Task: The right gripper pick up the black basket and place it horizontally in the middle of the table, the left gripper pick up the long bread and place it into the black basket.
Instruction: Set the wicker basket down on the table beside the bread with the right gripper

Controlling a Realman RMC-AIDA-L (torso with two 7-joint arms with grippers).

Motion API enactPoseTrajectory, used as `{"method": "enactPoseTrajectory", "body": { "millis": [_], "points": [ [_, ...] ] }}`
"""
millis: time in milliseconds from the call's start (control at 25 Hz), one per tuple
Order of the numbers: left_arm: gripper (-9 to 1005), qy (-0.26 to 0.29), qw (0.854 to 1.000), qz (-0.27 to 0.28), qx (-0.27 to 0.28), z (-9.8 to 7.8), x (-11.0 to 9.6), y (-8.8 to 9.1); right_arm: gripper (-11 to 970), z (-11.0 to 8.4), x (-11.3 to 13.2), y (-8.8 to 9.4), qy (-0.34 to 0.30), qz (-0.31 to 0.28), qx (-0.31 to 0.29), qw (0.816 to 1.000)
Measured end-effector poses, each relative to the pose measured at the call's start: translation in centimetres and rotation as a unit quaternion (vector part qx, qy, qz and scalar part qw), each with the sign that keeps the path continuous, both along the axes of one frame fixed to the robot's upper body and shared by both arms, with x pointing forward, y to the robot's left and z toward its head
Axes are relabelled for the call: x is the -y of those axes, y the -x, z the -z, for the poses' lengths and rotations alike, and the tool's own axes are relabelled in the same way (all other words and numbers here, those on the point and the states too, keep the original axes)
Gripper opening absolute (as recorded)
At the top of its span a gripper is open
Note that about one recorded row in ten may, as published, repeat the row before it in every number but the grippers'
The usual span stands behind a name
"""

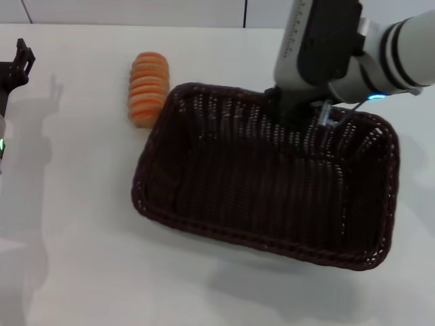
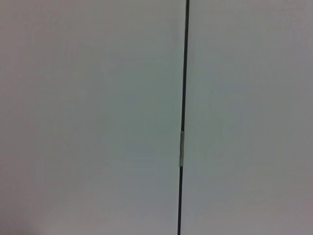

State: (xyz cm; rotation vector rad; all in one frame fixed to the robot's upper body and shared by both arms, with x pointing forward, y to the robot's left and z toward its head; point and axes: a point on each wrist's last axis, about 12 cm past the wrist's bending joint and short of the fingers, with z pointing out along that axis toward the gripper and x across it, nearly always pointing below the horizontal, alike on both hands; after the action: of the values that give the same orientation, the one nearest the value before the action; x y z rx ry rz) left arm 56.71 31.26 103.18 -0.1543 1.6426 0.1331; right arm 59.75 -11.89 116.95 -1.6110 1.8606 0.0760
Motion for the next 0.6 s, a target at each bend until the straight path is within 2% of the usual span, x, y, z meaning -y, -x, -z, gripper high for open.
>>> {"method": "enactPoseTrajectory", "body": {
  "millis": [280, 600],
  "points": [
    [849, 0.005, 1.000, 0.000, 0.003, -0.1, 0.1, -0.2, 204, 0.0, -2.5, 0.5, -0.018, -0.058, 0.004, 0.998],
    [849, 0.006, 1.000, 0.001, 0.002, -0.1, 0.1, -0.2, 203, 0.2, -4.3, 1.1, -0.025, -0.094, 0.006, 0.995]
  ]
}}
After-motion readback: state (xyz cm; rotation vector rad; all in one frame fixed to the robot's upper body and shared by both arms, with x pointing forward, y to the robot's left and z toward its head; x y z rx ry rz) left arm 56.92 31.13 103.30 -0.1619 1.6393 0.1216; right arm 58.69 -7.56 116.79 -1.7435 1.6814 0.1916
